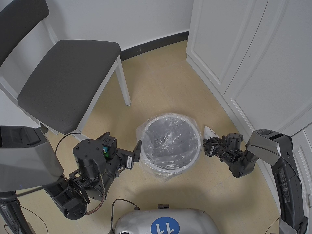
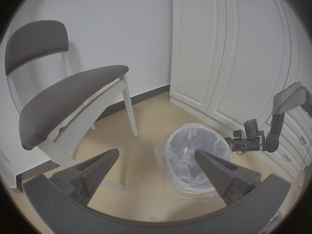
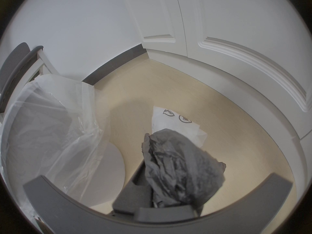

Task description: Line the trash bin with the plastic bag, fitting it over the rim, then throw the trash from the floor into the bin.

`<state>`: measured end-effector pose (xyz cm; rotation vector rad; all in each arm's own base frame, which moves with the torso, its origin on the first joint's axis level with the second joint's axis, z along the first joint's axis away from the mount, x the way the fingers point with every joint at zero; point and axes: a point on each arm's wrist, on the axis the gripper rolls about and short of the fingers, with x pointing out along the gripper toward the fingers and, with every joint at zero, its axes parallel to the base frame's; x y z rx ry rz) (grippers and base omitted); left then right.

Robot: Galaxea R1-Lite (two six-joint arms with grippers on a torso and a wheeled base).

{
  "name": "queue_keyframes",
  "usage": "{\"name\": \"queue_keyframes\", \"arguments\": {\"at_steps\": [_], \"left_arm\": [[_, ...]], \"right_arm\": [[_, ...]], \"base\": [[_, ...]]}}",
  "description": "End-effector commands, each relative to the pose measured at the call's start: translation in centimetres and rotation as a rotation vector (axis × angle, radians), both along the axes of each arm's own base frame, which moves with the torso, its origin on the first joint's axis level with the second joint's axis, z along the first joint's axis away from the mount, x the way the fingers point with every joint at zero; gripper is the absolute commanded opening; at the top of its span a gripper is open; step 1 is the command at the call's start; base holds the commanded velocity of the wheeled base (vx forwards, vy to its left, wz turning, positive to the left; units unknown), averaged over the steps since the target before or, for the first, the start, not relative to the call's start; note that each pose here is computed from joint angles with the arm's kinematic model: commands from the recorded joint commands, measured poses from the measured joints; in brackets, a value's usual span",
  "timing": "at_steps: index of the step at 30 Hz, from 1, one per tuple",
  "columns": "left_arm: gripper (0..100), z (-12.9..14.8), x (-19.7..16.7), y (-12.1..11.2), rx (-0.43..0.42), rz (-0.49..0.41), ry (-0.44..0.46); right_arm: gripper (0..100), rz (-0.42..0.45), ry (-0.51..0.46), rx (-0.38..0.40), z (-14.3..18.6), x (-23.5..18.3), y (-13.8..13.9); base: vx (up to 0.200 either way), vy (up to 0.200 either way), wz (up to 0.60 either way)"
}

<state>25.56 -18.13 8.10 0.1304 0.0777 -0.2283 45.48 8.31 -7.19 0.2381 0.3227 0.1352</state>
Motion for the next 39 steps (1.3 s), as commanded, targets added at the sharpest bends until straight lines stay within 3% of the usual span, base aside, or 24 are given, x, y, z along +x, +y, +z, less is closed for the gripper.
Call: {"name": "queue_keyframes", "arguments": {"at_steps": [1, 11, 15, 18, 24, 27, 32, 39], "left_arm": [[100, -0.2, -0.3, -0.4, 0.004, -0.014, 0.007], [100, 0.1, -0.4, -0.2, -0.001, -0.013, -0.002], [100, 1.5, 0.0, 0.5, -0.033, 0.012, -0.042], [100, 2.3, 0.7, 0.3, -0.061, 0.021, -0.072], [100, 3.5, 0.7, 1.4, -0.08, 0.047, -0.102], [100, 5.9, 0.3, 2.5, -0.108, 0.07, -0.137], [100, 7.7, -0.6, 3.5, -0.127, 0.085, -0.155], [100, 10.0, -0.5, 5.2, -0.142, 0.129, -0.188]], "right_arm": [[0, -0.004, 0.001, -0.005, -0.1, -0.1, 0.0], [0, 0.009, -0.052, -0.039, -0.2, -0.2, 0.0], [0, 0.023, 0.019, -0.117, 0.6, -1.4, -0.5], [0, 0.059, 0.079, -0.253, 1.7, -3.0, -1.8], [0, 0.063, 0.108, -0.272, 4.1, -4.0, -2.4], [0, 0.064, 0.138, -0.276, 7.6, -5.1, -2.7], [0, 0.061, 0.136, -0.276, 10.5, -6.1, -2.9], [0, 0.052, 0.034, -0.271, 17.1, -9.6, -3.2]], "base": [[0.0, 0.0, 0.0], [0.0, 0.0, 0.0], [0.0, 0.0, 0.0], [0.0, 0.0, 0.0], [0.0, 0.0, 0.0], [0.0, 0.0, 0.0], [0.0, 0.0, 0.0], [0.0, 0.0, 0.0]]}}
